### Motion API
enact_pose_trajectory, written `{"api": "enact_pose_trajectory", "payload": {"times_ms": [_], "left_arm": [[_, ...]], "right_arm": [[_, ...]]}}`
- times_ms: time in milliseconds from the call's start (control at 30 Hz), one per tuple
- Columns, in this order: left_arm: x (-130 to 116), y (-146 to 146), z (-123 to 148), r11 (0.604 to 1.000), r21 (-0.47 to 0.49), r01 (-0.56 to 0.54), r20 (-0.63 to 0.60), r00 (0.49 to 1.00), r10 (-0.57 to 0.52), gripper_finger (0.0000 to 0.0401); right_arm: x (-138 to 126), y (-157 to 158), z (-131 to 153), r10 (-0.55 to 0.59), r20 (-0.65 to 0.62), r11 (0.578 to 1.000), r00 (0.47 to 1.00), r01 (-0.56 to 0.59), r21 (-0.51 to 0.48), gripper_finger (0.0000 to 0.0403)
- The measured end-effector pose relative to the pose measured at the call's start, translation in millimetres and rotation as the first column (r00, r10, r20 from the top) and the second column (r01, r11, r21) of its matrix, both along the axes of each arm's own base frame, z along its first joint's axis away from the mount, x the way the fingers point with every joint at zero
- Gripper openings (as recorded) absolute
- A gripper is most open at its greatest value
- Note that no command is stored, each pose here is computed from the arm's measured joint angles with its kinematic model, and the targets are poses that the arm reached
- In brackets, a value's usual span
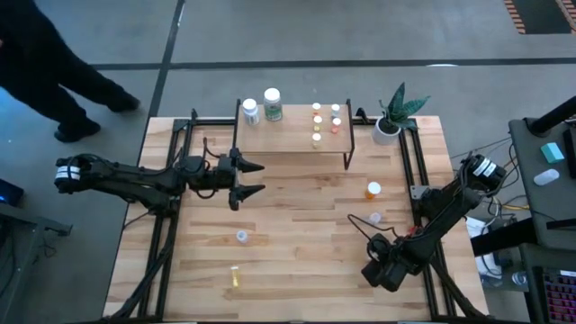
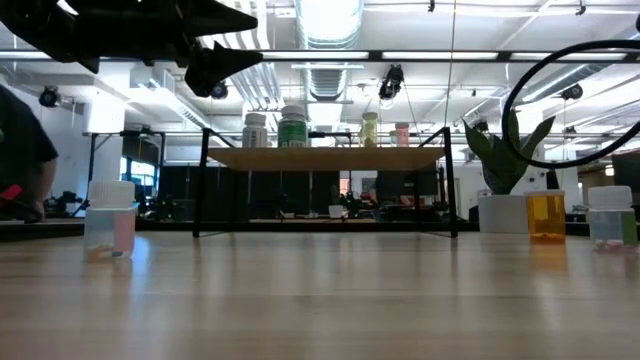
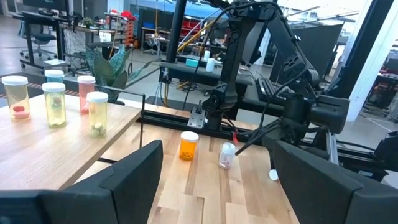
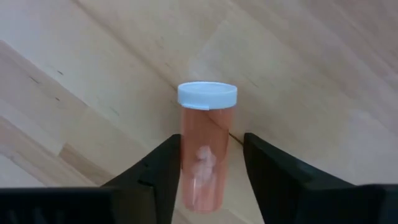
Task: Pick and place medicine bottles onto shelf by color
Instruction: Put the pink pill bottle on the shelf
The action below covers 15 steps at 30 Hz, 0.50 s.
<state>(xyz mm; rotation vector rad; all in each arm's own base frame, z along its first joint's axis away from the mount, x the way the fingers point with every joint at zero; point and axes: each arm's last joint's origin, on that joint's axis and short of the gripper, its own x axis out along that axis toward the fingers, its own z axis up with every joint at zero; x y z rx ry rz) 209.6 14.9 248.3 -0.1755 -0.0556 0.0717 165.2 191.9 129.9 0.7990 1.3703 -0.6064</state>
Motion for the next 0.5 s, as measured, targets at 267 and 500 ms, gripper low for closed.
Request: {"api": "enact_pose_trajectory", "payload": {"times_ms": [267, 500], "left_arm": [[0, 0, 0, 1.000, 0.000, 0.000, 0.002, 1.000, 0.000, 0.0288], [0, 0, -1, 1.000, 0.000, 0.000, -0.005, 1.000, 0.000, 0.0288]], "right_arm": [[1, 2, 12, 0.041, -0.005, 0.999, 0.999, -0.041, 0.008, 0.0137], [2, 0, 12, 0.043, 0.002, 0.999, 0.999, -0.043, -0.007, 0.0135]]}}
